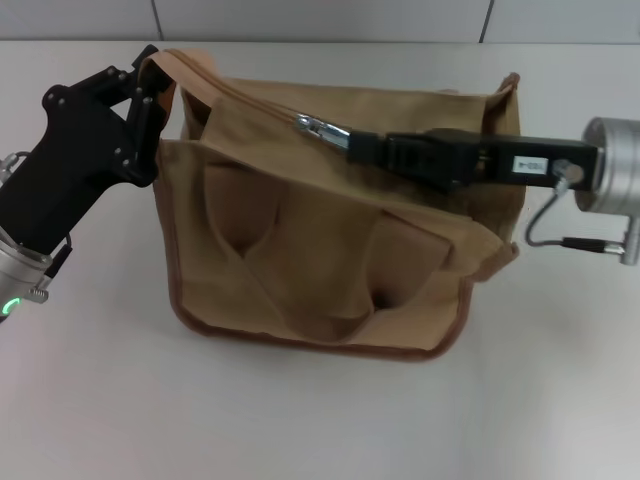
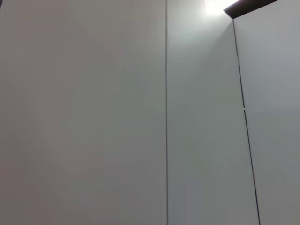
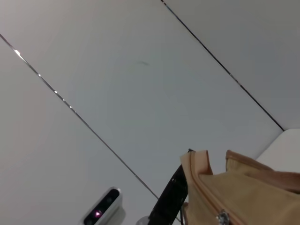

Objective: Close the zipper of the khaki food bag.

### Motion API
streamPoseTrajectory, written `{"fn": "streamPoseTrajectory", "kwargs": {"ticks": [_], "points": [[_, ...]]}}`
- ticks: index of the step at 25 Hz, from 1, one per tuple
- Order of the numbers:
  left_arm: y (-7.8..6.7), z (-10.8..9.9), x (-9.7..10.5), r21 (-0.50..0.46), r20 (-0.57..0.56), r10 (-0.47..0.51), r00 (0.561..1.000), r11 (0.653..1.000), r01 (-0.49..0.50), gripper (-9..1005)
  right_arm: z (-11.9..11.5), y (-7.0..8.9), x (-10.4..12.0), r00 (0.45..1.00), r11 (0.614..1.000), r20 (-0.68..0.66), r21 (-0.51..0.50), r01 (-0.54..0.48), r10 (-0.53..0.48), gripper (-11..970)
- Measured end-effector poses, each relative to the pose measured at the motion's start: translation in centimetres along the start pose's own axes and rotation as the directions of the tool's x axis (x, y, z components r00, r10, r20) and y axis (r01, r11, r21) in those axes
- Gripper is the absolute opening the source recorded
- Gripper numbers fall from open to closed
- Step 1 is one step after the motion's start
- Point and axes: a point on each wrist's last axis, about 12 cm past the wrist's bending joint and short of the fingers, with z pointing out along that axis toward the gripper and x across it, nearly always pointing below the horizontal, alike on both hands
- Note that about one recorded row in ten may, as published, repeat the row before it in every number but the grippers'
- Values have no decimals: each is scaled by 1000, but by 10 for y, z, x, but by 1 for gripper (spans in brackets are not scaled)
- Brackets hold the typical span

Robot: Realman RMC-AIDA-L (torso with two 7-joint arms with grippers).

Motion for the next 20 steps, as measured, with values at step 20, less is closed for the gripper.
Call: {"fn": "streamPoseTrajectory", "kwargs": {"ticks": [20], "points": [[3,-10,3,-62,-31,2,1000,998,-4,21,-51,4,18,997,998,73,39,-40,37,46]]}}
